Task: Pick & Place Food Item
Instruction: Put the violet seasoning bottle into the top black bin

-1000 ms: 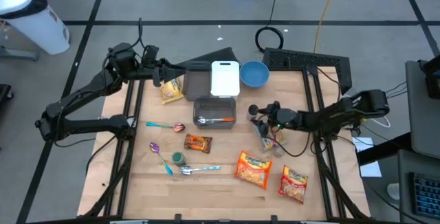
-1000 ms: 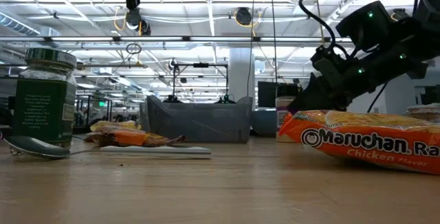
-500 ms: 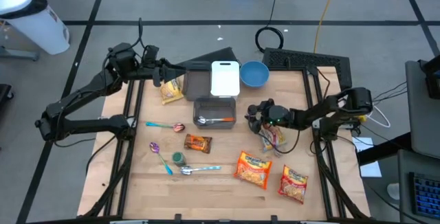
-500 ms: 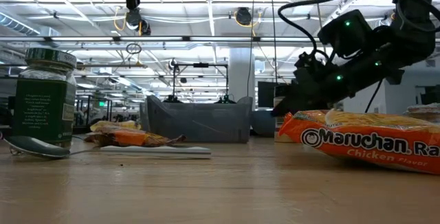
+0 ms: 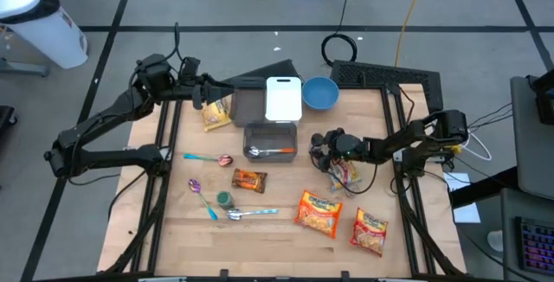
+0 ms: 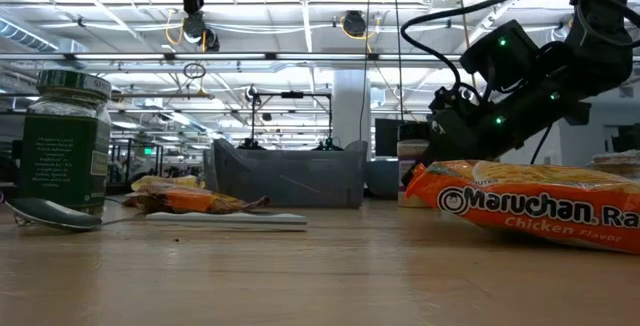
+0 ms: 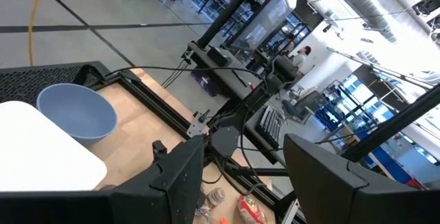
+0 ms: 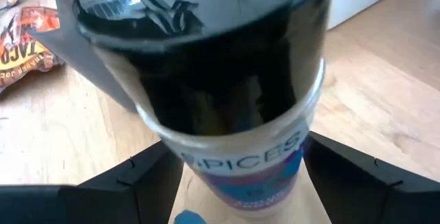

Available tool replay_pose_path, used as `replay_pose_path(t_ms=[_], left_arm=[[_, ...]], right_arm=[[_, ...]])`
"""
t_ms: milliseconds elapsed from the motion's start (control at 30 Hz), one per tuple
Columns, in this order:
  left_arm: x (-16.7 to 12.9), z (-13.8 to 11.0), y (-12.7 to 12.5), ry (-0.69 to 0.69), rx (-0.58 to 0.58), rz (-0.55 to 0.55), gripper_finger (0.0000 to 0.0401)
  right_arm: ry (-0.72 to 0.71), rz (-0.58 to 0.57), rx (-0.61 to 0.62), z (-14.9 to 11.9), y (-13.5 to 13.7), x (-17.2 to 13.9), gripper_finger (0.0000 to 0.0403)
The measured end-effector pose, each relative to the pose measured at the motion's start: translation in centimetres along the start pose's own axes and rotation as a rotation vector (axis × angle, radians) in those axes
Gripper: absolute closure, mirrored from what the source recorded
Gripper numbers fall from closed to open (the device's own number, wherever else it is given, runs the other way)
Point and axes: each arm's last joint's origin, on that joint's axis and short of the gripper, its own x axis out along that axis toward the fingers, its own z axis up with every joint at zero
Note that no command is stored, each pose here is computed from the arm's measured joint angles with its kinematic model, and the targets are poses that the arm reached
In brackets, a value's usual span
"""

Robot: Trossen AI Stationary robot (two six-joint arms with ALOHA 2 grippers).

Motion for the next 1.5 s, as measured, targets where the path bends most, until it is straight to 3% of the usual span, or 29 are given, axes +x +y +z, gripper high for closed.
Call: replay_pose_path(t_ms=[333,700,967,1300,1500], left_arm=[[0.0,0.0,0.0,0.0,-0.005,0.0,0.0192],[0.0,0.0,0.0,0.0,-0.009,0.0,0.0192],[0.0,0.0,0.0,0.0,-0.011,0.0,0.0192],[0.0,0.0,0.0,0.0,0.0,0.001,0.0192],[0.0,0.0,0.0,-0.003,0.015,0.007,0.0192]], right_arm=[[0.01,-0.027,-0.005,-0.2,-0.1,0.0,0.0132],[0.016,-0.03,-0.006,-0.2,-0.2,0.0,0.0218],[-0.008,-0.018,0.0,0.0,-0.1,0.0,0.0218],[-0.093,0.021,-0.009,1.6,0.5,-0.3,0.0222],[-0.15,0.116,-0.038,4.9,1.8,-0.5,0.0229]])
